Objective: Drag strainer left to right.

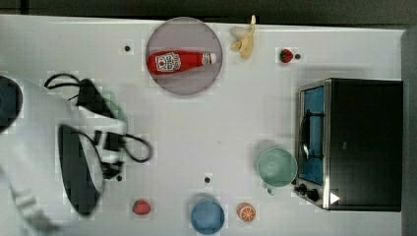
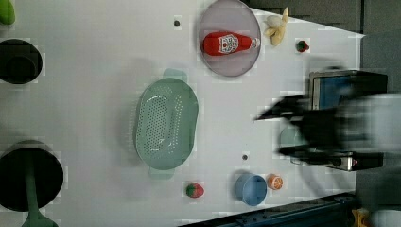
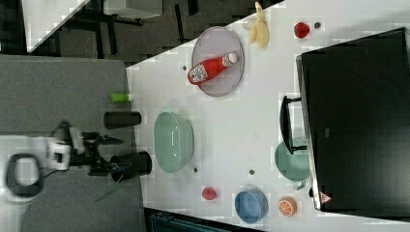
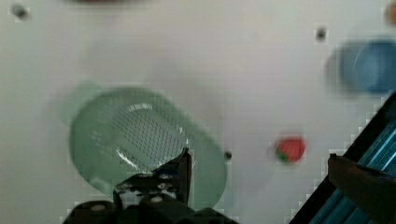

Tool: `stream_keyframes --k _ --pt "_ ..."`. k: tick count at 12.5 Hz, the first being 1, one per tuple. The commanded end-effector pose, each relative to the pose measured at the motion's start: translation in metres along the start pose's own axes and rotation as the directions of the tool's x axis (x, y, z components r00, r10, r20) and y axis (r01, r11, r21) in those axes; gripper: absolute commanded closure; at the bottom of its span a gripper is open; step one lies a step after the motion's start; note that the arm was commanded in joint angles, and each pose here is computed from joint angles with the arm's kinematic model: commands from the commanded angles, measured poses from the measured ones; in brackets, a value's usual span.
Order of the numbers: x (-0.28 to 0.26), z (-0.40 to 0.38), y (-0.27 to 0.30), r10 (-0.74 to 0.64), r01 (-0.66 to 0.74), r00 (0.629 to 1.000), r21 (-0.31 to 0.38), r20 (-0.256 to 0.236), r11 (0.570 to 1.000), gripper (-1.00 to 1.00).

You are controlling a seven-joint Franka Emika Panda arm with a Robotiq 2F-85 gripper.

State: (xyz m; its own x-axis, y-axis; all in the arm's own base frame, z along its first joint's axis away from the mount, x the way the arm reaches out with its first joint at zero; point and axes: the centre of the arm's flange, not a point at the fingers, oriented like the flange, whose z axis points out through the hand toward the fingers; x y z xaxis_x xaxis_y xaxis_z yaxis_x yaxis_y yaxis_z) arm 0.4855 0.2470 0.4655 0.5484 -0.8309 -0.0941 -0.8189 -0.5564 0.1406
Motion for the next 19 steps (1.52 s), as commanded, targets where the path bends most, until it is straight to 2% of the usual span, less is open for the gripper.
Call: stream_keyframes --k 1,3,5,8,12,14,16,19 --pt "-0.047 0.026 -0.017 0.349 -0.348 0.937 0.042 -0.009 0.936 -1.00" --pt "-0.061 0.074 -0.036 0.435 -0.436 0.900 0.025 0.032 0.900 -1.00" --pt "-0.060 0.122 -0.047 0.435 -0.437 0.898 0.023 0.061 0.899 -1.00" --pt "-0.052 0.188 -0.053 0.428 -0.436 0.898 0.067 0.106 0.898 -1.00" --pt "-0.040 0.253 -0.052 0.451 -0.472 0.875 0.098 0.175 0.876 -1.00" --pt "-0.031 0.273 -0.054 0.465 -0.487 0.866 0.099 0.180 0.868 -1.00" --pt "-0.017 0.293 -0.051 0.476 -0.490 0.867 0.083 0.147 0.867 -1.00" --pt "-0.008 0.301 -0.051 0.494 -0.510 0.857 0.102 0.146 0.854 -1.00"
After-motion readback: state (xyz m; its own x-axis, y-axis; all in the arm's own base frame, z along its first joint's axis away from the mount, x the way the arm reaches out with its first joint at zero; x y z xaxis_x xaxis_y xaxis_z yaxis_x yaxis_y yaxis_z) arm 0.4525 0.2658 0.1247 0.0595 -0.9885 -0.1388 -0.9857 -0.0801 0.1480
